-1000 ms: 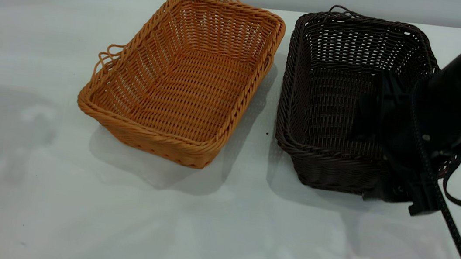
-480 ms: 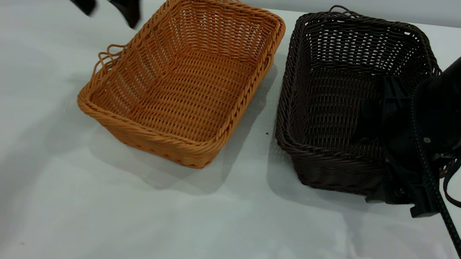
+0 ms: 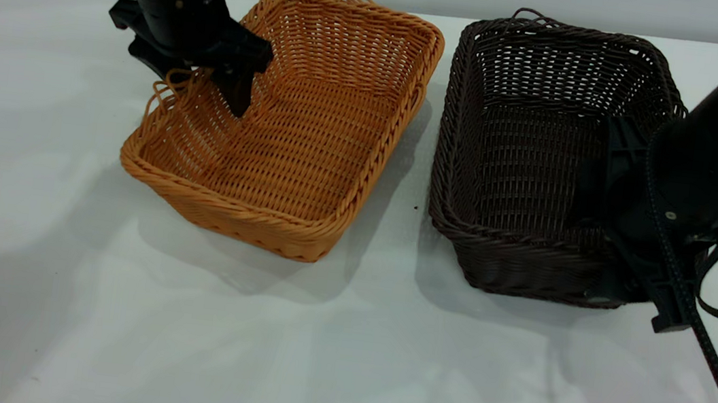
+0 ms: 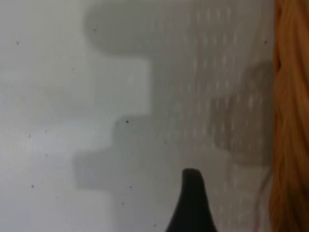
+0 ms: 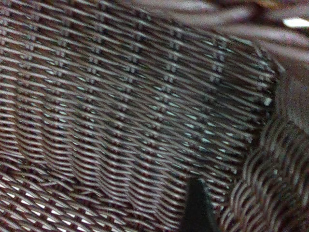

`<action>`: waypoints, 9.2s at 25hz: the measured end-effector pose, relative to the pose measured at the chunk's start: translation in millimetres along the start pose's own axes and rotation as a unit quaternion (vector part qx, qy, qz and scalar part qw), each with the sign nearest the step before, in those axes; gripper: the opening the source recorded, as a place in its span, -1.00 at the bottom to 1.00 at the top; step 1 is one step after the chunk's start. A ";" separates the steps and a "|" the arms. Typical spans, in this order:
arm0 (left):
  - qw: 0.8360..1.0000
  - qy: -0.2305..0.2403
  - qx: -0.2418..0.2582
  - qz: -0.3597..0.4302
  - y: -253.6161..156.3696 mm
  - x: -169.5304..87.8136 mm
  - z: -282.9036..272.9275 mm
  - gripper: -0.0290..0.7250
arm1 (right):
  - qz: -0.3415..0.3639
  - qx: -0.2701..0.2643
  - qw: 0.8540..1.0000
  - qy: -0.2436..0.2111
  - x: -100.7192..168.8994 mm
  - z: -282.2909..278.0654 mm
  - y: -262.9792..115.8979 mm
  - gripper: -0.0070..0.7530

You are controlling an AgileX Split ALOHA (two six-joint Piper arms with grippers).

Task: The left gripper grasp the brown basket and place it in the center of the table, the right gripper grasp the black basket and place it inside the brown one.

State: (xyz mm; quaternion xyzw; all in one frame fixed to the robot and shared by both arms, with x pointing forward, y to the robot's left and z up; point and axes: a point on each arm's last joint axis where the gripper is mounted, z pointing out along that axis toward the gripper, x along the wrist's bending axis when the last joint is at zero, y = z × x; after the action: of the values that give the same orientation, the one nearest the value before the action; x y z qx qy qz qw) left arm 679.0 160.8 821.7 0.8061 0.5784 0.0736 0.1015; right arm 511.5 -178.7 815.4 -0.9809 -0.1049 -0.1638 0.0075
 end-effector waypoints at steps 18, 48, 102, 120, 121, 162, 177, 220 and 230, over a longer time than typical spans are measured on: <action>1.000 0.000 -0.017 -0.001 3.2 0.0 1.1 0.15 | -0.025 0.013 0.999 -0.018 -1.2 18.8 -4.6 0.02; 0.867 0.040 -0.100 0.487 16.7 -68.4 -2.6 -0.70 | -0.321 0.145 0.914 0.199 91.0 -93.5 146.1 -0.77; 0.827 0.095 -0.207 0.515 -70.7 -73.4 -406.1 0.15 | -0.616 0.249 0.738 0.121 131.2 -65.7 0.9 -0.77; 0.856 0.076 -0.171 0.481 -86.0 -68.6 -412.3 0.15 | -0.590 0.260 0.760 0.081 139.1 -8.5 -1.7 -0.72; 0.856 0.076 -0.171 0.481 -86.0 -68.6 -412.3 0.15 | -0.591 0.258 0.760 0.082 140.3 -8.7 -1.1 -0.71; 0.882 0.108 -0.236 0.393 -141.7 -44.0 -476.1 0.15 | -0.699 0.105 0.700 0.101 137.6 -254.9 47.9 0.36; 0.922 0.054 -0.352 0.152 -256.6 -10.3 -512.7 0.15 | -0.698 -0.069 0.671 0.242 -51.5 -411.0 47.9 0.31; 0.993 -0.029 -0.100 0.050 -344.2 -16.2 -300.6 0.15 | -0.632 -0.248 0.701 0.219 -204.4 -307.0 62.9 0.31; 0.962 0.058 -0.219 -0.153 -376.0 -0.6 -317.8 0.15 | -0.629 -0.255 0.699 0.226 -210.5 -307.9 62.0 0.31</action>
State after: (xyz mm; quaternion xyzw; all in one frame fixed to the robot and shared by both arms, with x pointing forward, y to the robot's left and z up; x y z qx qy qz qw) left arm 258.8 301.9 1036.0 0.6605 0.6695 0.2285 0.2517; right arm 231.4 -297.2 1040.0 -0.5842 -0.6470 -0.3674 -0.3241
